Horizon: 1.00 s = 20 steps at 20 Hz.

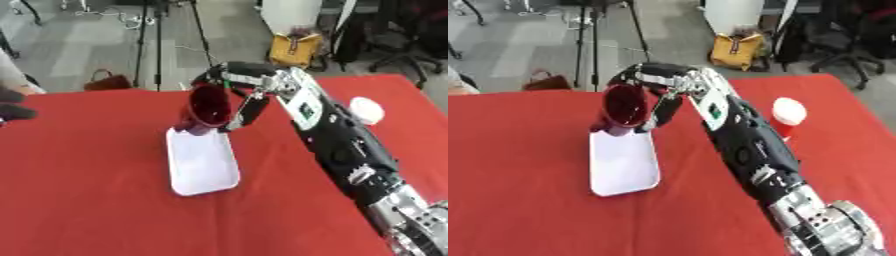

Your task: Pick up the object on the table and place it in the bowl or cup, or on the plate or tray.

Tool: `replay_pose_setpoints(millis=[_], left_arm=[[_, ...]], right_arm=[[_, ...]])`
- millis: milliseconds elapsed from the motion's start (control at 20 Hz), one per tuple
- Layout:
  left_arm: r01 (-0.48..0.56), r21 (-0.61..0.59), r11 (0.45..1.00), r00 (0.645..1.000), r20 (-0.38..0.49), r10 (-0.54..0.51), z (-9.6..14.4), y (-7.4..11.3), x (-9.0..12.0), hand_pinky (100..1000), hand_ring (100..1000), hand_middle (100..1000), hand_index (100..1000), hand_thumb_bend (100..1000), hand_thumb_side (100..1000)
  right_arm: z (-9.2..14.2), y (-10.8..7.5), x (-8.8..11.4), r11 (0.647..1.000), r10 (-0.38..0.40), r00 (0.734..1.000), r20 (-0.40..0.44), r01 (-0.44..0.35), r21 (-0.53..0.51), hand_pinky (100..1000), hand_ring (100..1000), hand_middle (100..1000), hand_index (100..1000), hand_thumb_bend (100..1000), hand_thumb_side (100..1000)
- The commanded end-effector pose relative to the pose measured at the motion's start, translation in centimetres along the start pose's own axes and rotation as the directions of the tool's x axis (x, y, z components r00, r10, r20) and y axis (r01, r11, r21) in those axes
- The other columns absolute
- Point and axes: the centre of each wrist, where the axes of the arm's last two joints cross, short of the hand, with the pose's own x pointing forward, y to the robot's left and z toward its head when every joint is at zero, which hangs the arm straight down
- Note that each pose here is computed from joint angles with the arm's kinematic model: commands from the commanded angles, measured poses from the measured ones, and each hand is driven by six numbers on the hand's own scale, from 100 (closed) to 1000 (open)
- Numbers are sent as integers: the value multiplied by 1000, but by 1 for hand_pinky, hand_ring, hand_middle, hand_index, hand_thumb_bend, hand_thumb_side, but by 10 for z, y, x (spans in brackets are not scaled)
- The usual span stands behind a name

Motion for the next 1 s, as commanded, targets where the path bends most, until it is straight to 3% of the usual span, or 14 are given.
replay_pose_setpoints(millis=[50, 350, 400, 450, 500, 550, 600, 650, 700, 750, 900, 1000], left_arm=[[10, -13, 1000, 999, 37, -10, -6, 2, 8, 751, 654, 681, 787, 951, 688], [9, -17, 1000, 999, 35, -9, -6, 2, 8, 751, 654, 682, 788, 950, 688], [9, -17, 1000, 999, 34, -9, -6, 2, 8, 751, 654, 682, 787, 950, 688], [9, -17, 1000, 999, 35, -8, -6, 2, 8, 751, 654, 682, 788, 950, 688], [9, -18, 1000, 999, 35, -8, -6, 2, 8, 751, 654, 682, 788, 950, 688], [8, -18, 1000, 999, 35, -7, -6, 2, 8, 751, 654, 682, 788, 950, 688], [8, -19, 1000, 999, 35, -7, -6, 2, 8, 751, 654, 682, 788, 950, 688], [7, -19, 1000, 999, 35, -7, -6, 2, 8, 751, 654, 682, 788, 950, 688], [7, -19, 1000, 999, 35, -7, -6, 2, 8, 751, 654, 682, 788, 950, 688], [7, -19, 1000, 999, 34, -6, -6, 2, 8, 751, 654, 682, 788, 950, 688], [6, -19, 1000, 999, 33, -5, -6, 2, 8, 751, 654, 683, 788, 948, 689], [5, -19, 1000, 999, 34, -5, -6, 2, 8, 751, 654, 683, 788, 949, 688]], right_arm=[[-3, -1, -1, 900, 200, 944, 262, -283, 331, 187, 489, 749, 809, 216, 110], [-14, 13, 3, 850, 234, 940, 249, -322, 417, 283, 547, 781, 832, 297, 154], [-15, 15, 3, 842, 240, 939, 248, -328, 429, 296, 553, 788, 836, 267, 169], [-17, 17, 3, 836, 244, 938, 247, -332, 436, 505, 646, 824, 861, 340, 282], [-18, 19, 4, 828, 249, 936, 248, -339, 446, 505, 646, 824, 861, 340, 282], [-19, 20, 5, 823, 252, 935, 250, -343, 453, 676, 745, 862, 885, 423, 412], [-20, 21, 6, 820, 255, 934, 252, -347, 456, 750, 783, 879, 893, 454, 464], [-21, 21, 6, 818, 256, 933, 254, -349, 457, 750, 783, 879, 893, 454, 464], [-21, 20, 7, 820, 256, 932, 255, -350, 454, 842, 834, 902, 902, 505, 563], [-20, 20, 7, 821, 256, 932, 256, -349, 451, 842, 834, 902, 902, 505, 563], [-19, 17, 6, 828, 251, 933, 257, -345, 441, 895, 864, 921, 915, 525, 693], [-17, 15, 6, 834, 251, 934, 256, -343, 432, 903, 869, 924, 919, 525, 706]])
